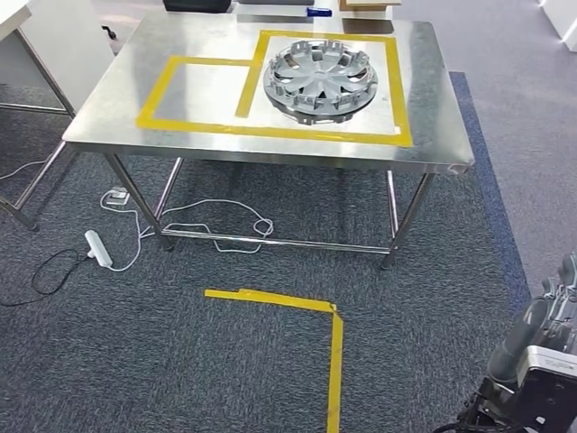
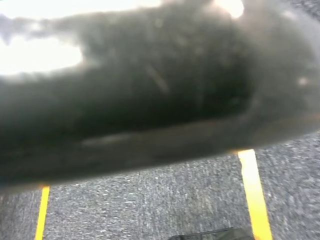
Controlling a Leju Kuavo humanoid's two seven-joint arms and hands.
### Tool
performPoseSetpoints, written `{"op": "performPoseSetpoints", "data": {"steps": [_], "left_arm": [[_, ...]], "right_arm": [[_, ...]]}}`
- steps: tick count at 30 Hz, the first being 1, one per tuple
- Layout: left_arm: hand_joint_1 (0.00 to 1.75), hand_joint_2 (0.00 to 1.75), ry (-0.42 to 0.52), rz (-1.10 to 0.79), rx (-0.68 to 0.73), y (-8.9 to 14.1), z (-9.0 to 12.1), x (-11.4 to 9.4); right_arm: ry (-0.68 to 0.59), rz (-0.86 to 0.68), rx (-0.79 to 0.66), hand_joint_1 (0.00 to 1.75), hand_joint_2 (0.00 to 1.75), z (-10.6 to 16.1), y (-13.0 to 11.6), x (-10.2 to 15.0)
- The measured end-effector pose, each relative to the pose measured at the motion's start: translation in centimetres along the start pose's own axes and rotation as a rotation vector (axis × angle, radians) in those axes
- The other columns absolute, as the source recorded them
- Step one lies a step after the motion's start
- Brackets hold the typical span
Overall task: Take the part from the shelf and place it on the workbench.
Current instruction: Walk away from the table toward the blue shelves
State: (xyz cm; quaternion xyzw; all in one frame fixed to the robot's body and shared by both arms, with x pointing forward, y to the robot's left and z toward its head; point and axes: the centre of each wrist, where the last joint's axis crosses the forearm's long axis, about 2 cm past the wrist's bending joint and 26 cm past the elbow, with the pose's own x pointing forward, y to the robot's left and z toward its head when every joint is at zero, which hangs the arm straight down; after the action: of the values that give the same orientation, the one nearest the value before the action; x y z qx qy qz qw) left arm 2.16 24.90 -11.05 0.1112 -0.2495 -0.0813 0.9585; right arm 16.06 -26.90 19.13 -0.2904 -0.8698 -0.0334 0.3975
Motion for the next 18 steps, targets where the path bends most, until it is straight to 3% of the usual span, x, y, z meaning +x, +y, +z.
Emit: {"op": "performPoseSetpoints", "data": {"steps": [18], "left_arm": [[0.0, 0.0, 0.005, 0.021, 0.003, -0.31, 0.03, 0.19]], "right_arm": [[0.037, -0.004, -0.003, 0.0, 0.0, 0.67, -0.54, -0.27]]}}
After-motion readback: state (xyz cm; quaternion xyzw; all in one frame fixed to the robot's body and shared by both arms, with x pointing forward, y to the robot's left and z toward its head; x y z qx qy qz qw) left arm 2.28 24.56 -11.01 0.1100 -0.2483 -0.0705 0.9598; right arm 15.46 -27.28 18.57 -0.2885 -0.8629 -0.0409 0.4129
